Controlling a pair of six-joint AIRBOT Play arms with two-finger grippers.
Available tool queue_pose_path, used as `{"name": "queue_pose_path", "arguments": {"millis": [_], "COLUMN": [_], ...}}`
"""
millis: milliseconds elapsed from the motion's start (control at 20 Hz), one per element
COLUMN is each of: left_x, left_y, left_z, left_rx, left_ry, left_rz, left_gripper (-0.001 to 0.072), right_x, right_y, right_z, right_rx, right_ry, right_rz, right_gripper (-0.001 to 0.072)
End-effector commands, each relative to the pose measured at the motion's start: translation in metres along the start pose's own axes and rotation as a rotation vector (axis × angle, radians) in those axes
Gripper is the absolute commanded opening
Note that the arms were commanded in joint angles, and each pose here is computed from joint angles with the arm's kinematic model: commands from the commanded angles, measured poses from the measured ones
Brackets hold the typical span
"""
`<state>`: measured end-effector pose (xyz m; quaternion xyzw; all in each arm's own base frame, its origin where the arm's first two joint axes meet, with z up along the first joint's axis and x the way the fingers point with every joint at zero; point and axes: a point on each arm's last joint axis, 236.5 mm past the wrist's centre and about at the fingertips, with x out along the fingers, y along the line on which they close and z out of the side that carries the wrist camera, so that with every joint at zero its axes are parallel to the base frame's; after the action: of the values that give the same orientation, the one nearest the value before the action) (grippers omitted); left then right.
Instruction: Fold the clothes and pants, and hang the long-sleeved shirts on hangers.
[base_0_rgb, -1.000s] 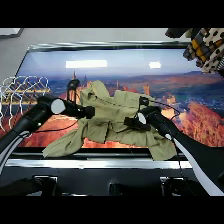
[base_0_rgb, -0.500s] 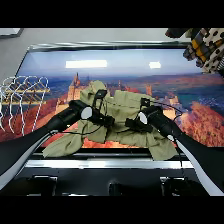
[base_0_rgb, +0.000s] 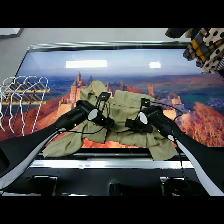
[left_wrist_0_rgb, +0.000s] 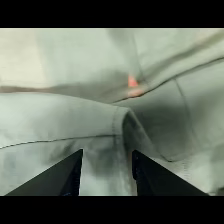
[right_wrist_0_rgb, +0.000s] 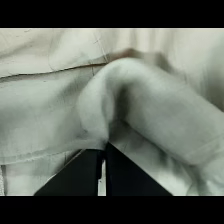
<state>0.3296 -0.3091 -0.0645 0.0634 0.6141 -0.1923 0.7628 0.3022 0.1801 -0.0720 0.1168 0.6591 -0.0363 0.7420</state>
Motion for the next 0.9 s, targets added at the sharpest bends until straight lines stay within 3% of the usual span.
{"name": "queue_pose_path", "arguments": {"millis": [0,850], "left_x": [0.005,0.014], "left_y": [0.006,-0.002], "left_z": [0.002,0.017], "left_rx": [0.006,-0.008], "left_ry": [-0.003,-0.037], "left_rz": [0.028,0.006], "left_gripper": [0.0376,0.0374], "right_x": [0.000,0.000], "right_y": [0.000,0.000], "right_z": [0.000,0.000], "right_rx": [-0.003,-0.003], "right_ry": [-0.001,-0.001], "right_rz": [0.000,0.000], "right_gripper": [0.0037,0.0037]}}
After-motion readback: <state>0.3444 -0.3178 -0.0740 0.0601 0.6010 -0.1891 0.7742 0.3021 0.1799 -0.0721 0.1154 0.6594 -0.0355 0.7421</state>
